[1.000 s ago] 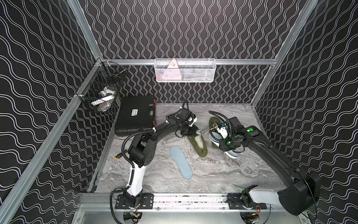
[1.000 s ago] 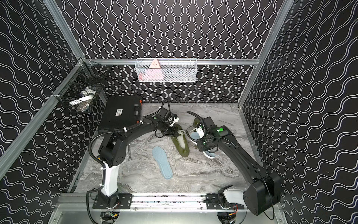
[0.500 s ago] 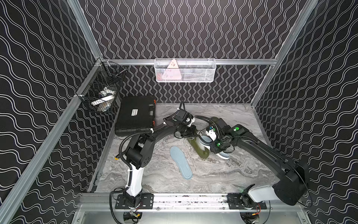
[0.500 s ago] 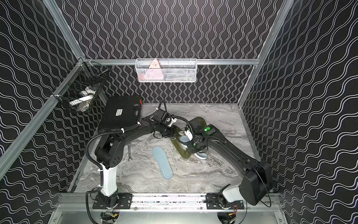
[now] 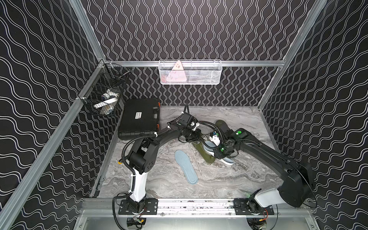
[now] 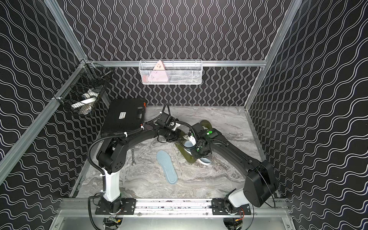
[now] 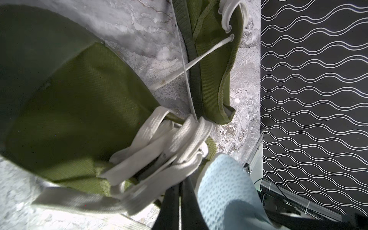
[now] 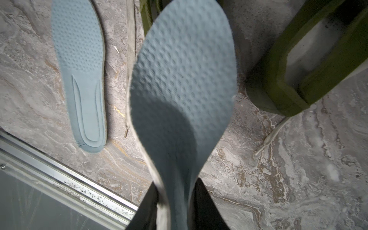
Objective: Insert the insole into the shoe
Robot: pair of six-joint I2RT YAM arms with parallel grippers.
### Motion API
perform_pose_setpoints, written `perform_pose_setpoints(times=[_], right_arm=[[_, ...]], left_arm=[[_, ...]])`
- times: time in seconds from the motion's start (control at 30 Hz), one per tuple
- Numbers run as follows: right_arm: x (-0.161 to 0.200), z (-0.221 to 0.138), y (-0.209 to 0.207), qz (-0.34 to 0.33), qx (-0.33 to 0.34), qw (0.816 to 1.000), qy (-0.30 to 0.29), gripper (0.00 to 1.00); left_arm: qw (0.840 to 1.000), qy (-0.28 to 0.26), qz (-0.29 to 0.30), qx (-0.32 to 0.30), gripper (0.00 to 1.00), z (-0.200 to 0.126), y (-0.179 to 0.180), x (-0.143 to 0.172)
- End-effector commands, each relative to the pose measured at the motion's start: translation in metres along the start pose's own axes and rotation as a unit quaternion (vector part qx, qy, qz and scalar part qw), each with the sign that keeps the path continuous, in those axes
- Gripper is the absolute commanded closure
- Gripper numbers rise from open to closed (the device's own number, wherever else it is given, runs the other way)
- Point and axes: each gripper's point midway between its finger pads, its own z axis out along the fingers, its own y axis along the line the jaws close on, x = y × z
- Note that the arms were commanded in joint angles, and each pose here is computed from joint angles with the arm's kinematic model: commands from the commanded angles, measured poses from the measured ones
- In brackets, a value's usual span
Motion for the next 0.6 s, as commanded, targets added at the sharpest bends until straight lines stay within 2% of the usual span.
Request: perform_pose_setpoints(times=[0.0,0.3,0.57], right_arm=[[-0.004,-0.004,0.008,0.001,-0.016,1.0,-0.009,0.7],[0.002,-0.002,0.017,0.023,-0.041,0.999,-0.013,0.71],[0.001,0.014,-0.002,0.055,-0.004,0.998,0.012,0.71]], left_arm=[[1.0,-0.004,-0.002,0.018,1.0,-0.005,-0.01,-0.002],[1.0,-0.004,-0.005,0.018,1.0,-0.004,-0.008,0.001],[1.0,0.0,-0.001,0.018,1.0,-0.008,-0.009,0.005]])
